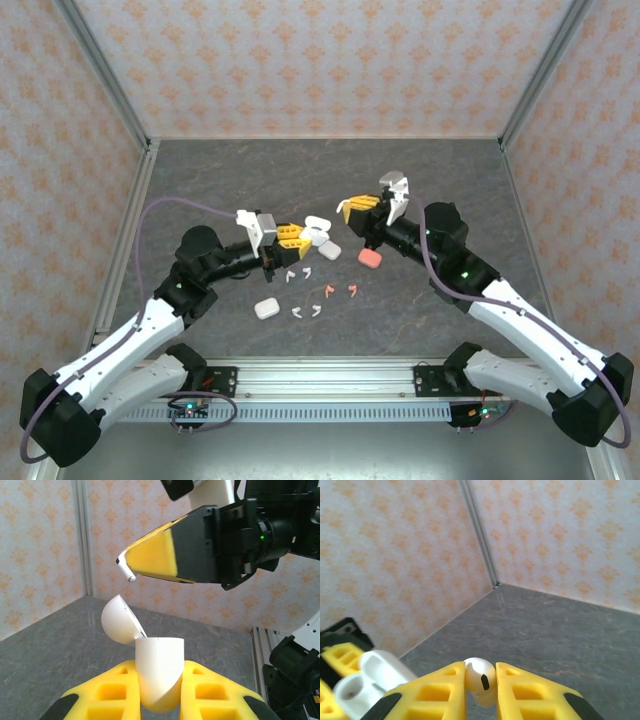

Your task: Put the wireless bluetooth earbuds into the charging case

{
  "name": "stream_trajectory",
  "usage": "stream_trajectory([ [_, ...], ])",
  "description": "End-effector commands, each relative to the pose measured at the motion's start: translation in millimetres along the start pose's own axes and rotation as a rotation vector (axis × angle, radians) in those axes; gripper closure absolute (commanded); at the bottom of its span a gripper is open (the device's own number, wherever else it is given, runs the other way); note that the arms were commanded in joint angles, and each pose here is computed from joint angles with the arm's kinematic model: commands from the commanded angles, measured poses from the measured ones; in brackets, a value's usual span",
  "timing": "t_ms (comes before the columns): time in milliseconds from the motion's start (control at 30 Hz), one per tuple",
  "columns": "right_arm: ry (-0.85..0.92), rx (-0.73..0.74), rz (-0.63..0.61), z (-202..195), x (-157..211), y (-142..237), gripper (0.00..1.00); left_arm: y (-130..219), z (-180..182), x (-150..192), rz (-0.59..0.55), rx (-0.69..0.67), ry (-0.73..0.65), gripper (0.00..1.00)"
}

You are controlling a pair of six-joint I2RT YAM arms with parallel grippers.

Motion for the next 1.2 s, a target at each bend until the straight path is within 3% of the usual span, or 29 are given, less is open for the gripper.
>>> stream_trajectory([
  [0, 0.079, -0.068, -0.041, 19, -8, 0, 0.82, -1, 1, -11, -0.052, -0.01, -0.02, 1.0],
  [400, 0.117, -0.13, 0.019, 38, 10, -14, 0.82, -3, 4, -9, -0.042, -0.026, -0.007, 1.0],
  [1167, 0.089, -0.205, 0.033, 50, 10, -22, 0.82, -4, 6, -6, -0.037, -0.046, 0.008, 1.0],
])
Point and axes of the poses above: each hand's point on the last joint's axis, 136 mm out from that joint toward the fingers, its own y axis back along the fingers, its own z axis along the line the jaws close on, x = y × z, the point moved 5 cm from there along y, back along the fingers, and after that the axes turned 11 degrees about -y, right-handed, at the moved point
